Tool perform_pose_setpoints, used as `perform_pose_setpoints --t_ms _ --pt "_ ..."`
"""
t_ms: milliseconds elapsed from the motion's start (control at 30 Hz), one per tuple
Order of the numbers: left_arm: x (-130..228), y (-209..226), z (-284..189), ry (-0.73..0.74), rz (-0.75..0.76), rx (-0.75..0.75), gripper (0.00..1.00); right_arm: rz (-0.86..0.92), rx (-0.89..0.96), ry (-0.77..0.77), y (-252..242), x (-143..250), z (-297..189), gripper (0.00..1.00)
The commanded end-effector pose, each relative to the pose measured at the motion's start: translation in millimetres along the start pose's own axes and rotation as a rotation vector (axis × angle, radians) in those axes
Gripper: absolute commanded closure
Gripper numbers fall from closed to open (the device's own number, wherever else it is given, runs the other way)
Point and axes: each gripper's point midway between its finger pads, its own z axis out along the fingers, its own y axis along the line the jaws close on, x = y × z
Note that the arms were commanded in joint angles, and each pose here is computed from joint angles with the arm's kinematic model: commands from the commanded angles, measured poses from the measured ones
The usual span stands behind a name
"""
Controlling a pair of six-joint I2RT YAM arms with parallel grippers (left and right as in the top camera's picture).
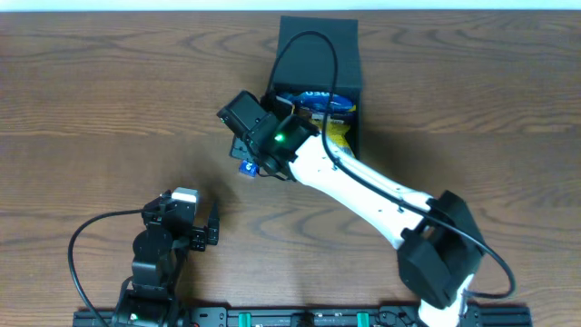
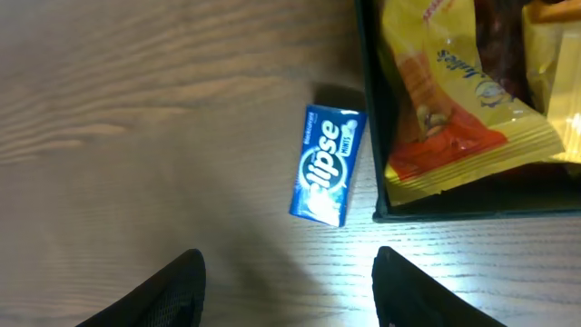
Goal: Pack container
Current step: 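Release the yellow packet and move the right gripper to the Eclipse tin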
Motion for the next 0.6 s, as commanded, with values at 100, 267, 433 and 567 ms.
perform_pose_setpoints --t_ms 100,267,433,567 --pt "14 2 3 0.03 0.009 -0.012 0.05 -0.021 0.046 0.026 -5 8 14 0.41" --pt "14 2 3 0.03 0.009 -0.012 0.05 -0.028 0.094 0.077 -15 21 36 0.4" --pt "14 2 3 0.03 0.009 -0.012 0.05 -0.034 0.099 0.121 -16 33 50 0.4" --pt "14 2 3 0.03 0.009 -0.012 0.05 -0.034 0.094 0.132 -14 37 65 0.41"
